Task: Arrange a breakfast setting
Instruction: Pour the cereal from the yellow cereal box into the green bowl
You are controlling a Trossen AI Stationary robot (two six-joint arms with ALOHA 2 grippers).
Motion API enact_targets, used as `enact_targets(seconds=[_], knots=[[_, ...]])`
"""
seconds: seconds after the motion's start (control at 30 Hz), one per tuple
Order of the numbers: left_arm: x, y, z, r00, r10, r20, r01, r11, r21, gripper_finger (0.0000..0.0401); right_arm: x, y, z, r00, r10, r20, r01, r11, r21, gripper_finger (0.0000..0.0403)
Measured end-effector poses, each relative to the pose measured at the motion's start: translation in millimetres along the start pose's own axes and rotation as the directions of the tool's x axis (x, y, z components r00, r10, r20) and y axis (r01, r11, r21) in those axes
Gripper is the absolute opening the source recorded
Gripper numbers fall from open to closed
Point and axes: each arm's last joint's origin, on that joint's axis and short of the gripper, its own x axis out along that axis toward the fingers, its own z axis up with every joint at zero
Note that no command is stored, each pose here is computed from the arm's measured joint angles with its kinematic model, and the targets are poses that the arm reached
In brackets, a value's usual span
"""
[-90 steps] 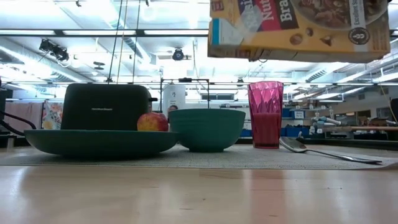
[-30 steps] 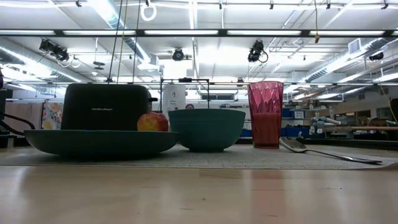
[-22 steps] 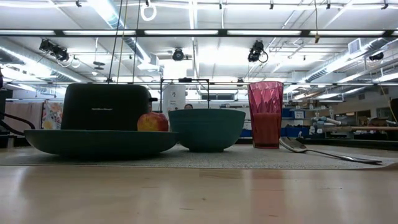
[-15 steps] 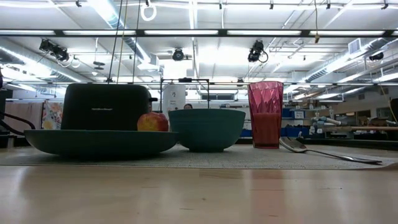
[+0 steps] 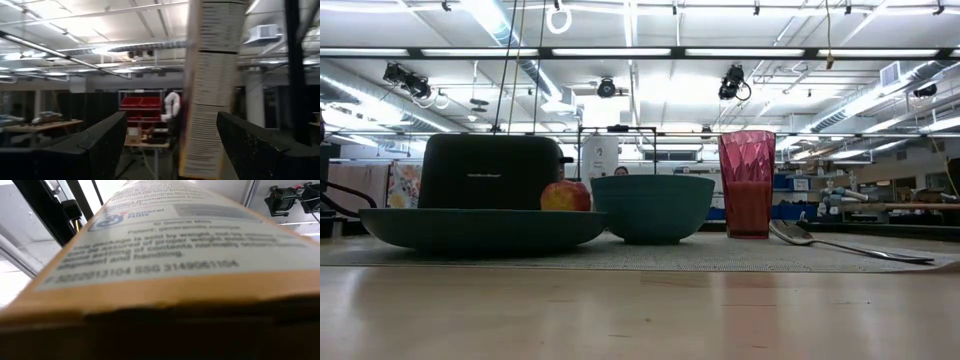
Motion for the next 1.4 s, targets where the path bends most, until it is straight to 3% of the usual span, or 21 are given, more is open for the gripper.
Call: enact_targets(seconds=[0.4, 0.6, 1.1, 1.2, 1.4], knots=[[4.4, 16.4, -0.5, 0.996, -0.086, 0.024, 0.088, 0.991, -0.100, 0.0316, 2.8, -0.9, -18.5, 0.998, 0.042, 0.038, -0.044, 0.997, 0.066, 0.0201], [8.4, 14.3, -8.7, 0.996, -0.083, -0.011, 0.083, 0.995, -0.058, 0.0309, 2.8, -3.4, -20.2, 0.997, 0.066, 0.040, -0.069, 0.995, 0.073, 0.0201], [7.7, 17.9, -7.6, 1.000, -0.015, -0.014, 0.014, 0.996, -0.086, 0.0314, 2.6, -5.2, -19.7, 0.995, 0.092, 0.038, -0.095, 0.993, 0.071, 0.0201], [7.0, 14.8, -8.8, 0.999, -0.020, -0.032, 0.018, 0.998, -0.056, 0.0284, 2.5, -5.1, -19.8, 0.995, 0.097, 0.038, -0.099, 0.992, 0.072, 0.0201], [5.8, 8.3, -8.6, 0.998, -0.048, -0.033, 0.046, 0.998, -0.047, 0.0157, 2.5, -5.1, -19.8, 0.994, 0.099, 0.037, -0.101, 0.992, 0.071, 0.0201]])
